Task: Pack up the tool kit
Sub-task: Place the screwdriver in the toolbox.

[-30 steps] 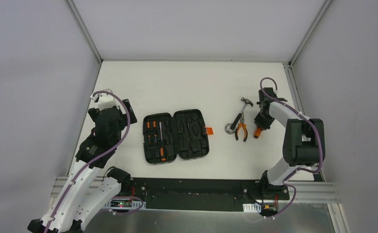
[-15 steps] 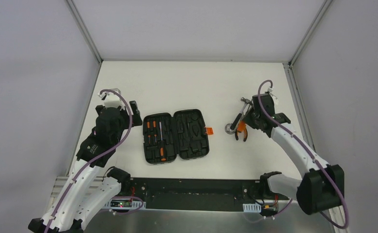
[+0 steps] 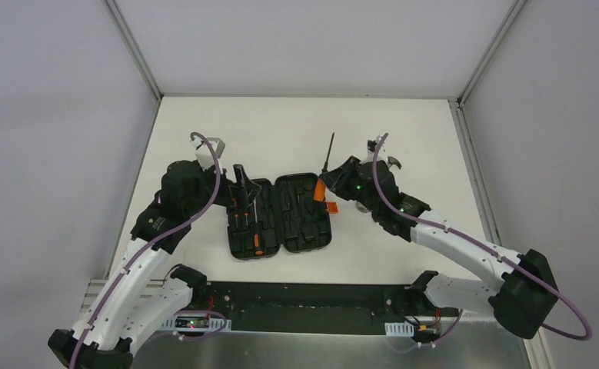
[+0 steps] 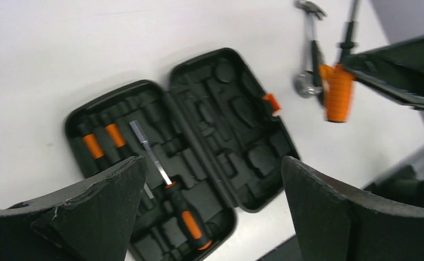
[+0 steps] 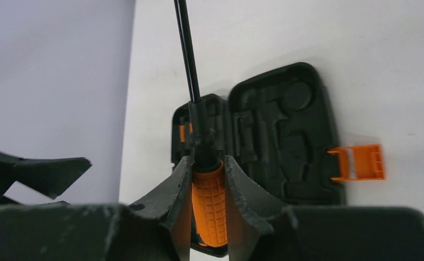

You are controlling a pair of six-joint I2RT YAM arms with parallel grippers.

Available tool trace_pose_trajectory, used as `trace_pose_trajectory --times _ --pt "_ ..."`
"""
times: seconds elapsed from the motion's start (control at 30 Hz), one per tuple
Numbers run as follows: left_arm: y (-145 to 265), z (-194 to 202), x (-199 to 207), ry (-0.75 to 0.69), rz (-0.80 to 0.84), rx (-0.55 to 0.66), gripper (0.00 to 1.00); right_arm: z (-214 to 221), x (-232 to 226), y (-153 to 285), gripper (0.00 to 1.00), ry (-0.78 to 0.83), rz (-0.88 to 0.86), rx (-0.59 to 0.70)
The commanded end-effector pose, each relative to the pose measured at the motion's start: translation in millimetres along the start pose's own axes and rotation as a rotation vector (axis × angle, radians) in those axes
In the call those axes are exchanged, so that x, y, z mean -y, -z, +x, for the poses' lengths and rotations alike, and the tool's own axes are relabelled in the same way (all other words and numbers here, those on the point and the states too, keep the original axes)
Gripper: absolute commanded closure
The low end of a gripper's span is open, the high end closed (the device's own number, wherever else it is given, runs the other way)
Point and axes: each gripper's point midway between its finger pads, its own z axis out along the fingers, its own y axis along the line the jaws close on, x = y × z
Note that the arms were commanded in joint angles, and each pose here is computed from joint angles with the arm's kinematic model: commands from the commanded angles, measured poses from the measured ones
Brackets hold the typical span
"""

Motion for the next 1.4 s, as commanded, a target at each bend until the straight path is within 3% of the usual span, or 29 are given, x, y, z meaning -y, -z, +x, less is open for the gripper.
trace_pose_trajectory --times 0.0,0.23,0.37,0.67,0.8,0.9,0.93,1.07,1.2,1.37 --pt "-4 -15 59 0.020 0.309 0.028 0.01 -20 -80 1 1.00 -0.080 -0.258 0.093" --pt "-15 -6 101 -0.068 0.436 0.018 0.01 7 -123 0 1.00 -0.104 -0.381 0.070" --pt "-26 2 103 -0.069 0.424 -0.018 0.03 16 -141 4 1.00 -0.125 -0.447 0.049" --pt "-36 12 99 -0.071 0.400 -0.043 0.24 21 -158 14 1.00 -0.145 -0.516 0.040" --pt "-33 10 105 -0.088 0.437 -0.043 0.51 26 -160 15 1.00 -0.143 -0.527 0.027" --pt "-27 8 107 -0.136 0.457 -0.027 0.93 27 -161 18 1.00 -0.146 -0.536 0.017" --pt "-25 6 106 -0.160 0.455 -0.018 1.00 28 -161 20 0.99 -0.144 -0.543 0.012" --pt "-13 7 89 -0.303 0.396 -0.030 1.00 29 -162 31 0.73 -0.064 -0.553 -0.009" --pt "-1 10 75 -0.470 0.363 -0.070 1.00 22 -149 44 0.45 0.135 -0.501 -0.015" --pt "10 17 59 -0.670 0.352 -0.123 1.00 4 -115 63 0.32 0.336 -0.397 -0.008"
